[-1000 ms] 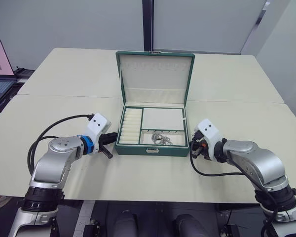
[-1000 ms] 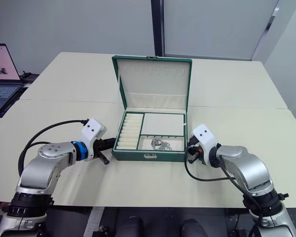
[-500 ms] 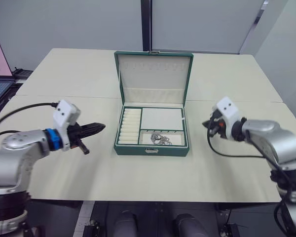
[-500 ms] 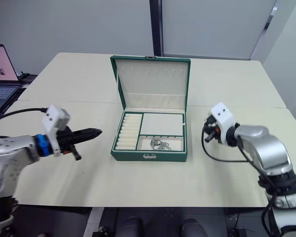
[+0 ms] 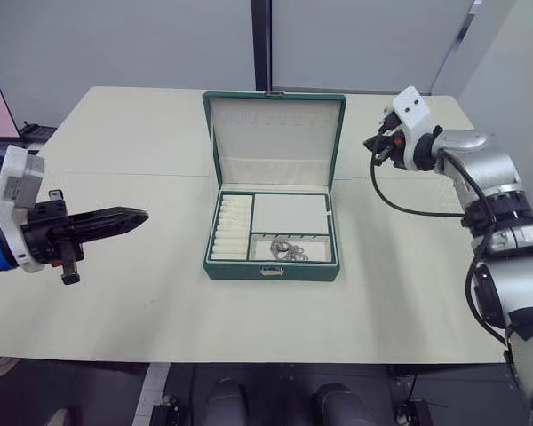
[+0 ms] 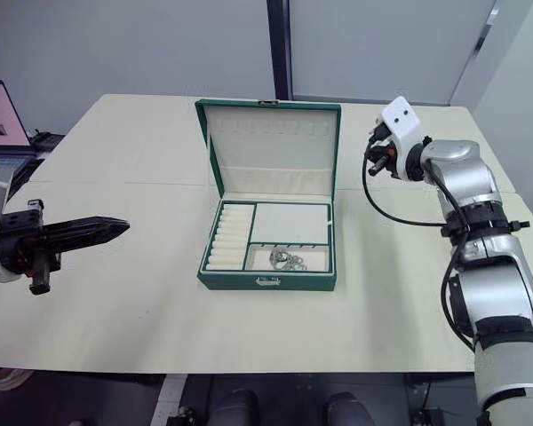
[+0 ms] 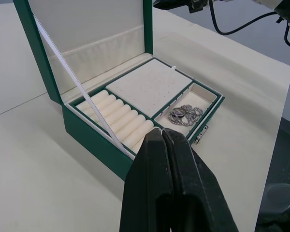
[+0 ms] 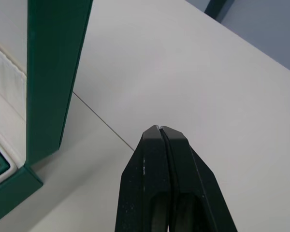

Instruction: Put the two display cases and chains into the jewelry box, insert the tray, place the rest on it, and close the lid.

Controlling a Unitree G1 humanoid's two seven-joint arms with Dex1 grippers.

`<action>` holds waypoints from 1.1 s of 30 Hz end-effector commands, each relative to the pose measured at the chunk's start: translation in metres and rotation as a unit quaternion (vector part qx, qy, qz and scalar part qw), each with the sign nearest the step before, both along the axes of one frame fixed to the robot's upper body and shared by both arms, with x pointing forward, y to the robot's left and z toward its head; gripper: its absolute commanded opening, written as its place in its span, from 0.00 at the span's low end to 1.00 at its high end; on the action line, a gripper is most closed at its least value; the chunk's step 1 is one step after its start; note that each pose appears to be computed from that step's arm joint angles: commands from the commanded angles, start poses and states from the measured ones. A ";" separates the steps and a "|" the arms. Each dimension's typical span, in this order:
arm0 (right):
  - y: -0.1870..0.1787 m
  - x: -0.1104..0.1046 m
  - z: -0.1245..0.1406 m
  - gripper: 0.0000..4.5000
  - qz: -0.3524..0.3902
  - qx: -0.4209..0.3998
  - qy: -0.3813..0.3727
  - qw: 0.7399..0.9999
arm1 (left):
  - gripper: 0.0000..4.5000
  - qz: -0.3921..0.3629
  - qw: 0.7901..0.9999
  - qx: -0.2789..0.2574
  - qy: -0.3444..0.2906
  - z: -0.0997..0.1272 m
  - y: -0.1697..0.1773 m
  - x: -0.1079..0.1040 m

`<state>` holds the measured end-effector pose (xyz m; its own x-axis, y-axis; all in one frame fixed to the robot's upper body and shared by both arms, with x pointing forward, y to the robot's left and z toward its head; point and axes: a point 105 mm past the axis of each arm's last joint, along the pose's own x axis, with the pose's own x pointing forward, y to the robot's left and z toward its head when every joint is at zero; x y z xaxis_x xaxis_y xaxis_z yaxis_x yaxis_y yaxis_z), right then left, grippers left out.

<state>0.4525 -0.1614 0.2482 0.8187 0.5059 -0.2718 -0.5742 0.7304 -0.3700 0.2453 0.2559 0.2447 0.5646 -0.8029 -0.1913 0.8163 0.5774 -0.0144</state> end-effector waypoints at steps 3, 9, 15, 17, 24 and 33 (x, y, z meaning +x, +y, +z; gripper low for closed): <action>0.007 0.009 0.031 0.00 0.013 0.010 -0.050 0.999 | 0.00 0.005 1.000 0.006 -0.024 0.011 0.002 -0.013; 0.032 0.011 0.059 0.00 0.046 0.044 -0.083 0.995 | 0.00 0.011 1.000 0.003 -0.021 0.012 0.009 -0.024; 0.057 0.006 0.073 0.00 0.092 0.080 -0.092 0.988 | 0.00 0.014 1.000 -0.002 -0.028 0.011 0.010 -0.024; 0.061 0.003 0.074 0.00 0.108 0.081 -0.092 0.987 | 0.00 0.013 1.000 -0.003 -0.028 0.010 0.009 -0.022; 0.060 -0.010 0.078 0.00 0.156 0.076 -0.087 0.981 | 0.00 0.007 1.000 -0.001 -0.029 0.008 0.008 -0.018; 0.052 -0.058 0.073 0.00 0.211 0.054 -0.079 0.973 | 0.00 -0.005 1.000 0.004 -0.025 0.008 0.008 -0.013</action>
<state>0.4101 -0.1129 0.2999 0.5871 0.7989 -0.1309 -0.7758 0.5090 -0.3729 0.2340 0.2652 0.2430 0.5721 -0.8035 -0.1642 0.8132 0.5818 -0.0138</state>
